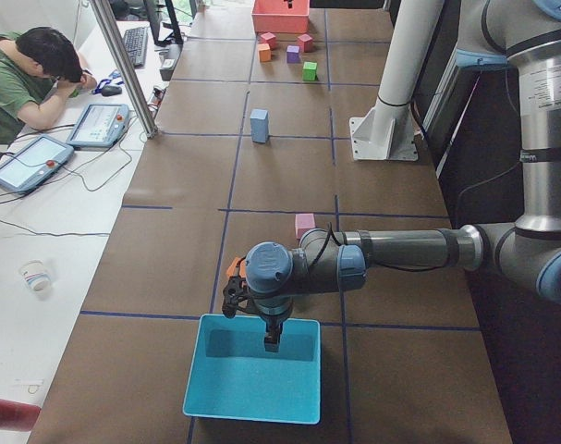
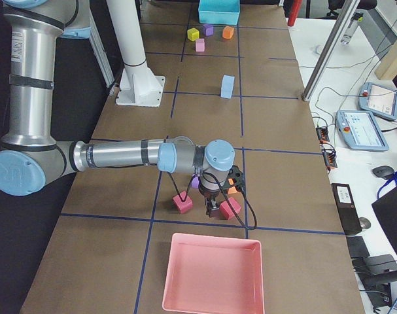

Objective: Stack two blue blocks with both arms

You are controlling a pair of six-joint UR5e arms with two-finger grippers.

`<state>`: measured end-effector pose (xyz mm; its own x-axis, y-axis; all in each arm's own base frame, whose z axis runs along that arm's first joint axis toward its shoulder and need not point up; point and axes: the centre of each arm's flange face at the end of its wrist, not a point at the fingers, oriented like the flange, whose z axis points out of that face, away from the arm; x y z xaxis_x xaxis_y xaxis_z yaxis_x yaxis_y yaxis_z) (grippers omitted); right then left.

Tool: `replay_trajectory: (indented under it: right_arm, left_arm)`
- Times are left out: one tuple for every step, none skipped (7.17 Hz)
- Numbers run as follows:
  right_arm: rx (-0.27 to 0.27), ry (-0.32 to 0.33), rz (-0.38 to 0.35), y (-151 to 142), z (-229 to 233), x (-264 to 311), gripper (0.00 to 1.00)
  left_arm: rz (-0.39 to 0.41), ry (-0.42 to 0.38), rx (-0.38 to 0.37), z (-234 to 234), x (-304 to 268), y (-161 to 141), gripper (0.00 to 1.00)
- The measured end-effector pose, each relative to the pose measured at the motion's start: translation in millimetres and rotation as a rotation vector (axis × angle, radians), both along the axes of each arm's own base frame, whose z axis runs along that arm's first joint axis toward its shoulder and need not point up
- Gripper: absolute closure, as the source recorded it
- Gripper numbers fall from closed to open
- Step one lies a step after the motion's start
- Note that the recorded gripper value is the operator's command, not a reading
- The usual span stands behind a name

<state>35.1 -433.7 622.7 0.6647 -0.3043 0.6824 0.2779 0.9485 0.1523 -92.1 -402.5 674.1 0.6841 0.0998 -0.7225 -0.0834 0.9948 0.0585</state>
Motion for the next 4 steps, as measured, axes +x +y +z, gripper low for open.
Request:
replay_trajectory:
  right_arm:
    - [-0.001,0.0,0.0,0,0,0,0.0]
    - [-0.002,-0.002,0.0,1,0,0,0.0]
    - [-0.004,-0.014,0.001,1,0,-1,0.0]
    - [-0.006,-0.033,0.001,1,0,-2,0.0]
  left_arm:
    - [0.002,-0.013,0.004,-1,-1,0,0.0]
    - [0.003,-0.02,0.01,-3,-1,-1,0.0]
    - [0.003,-0.024,0.019,-8,-2,-2,0.0]
    - [0.003,-0.026,0.032,-14,-2,-3,0.0]
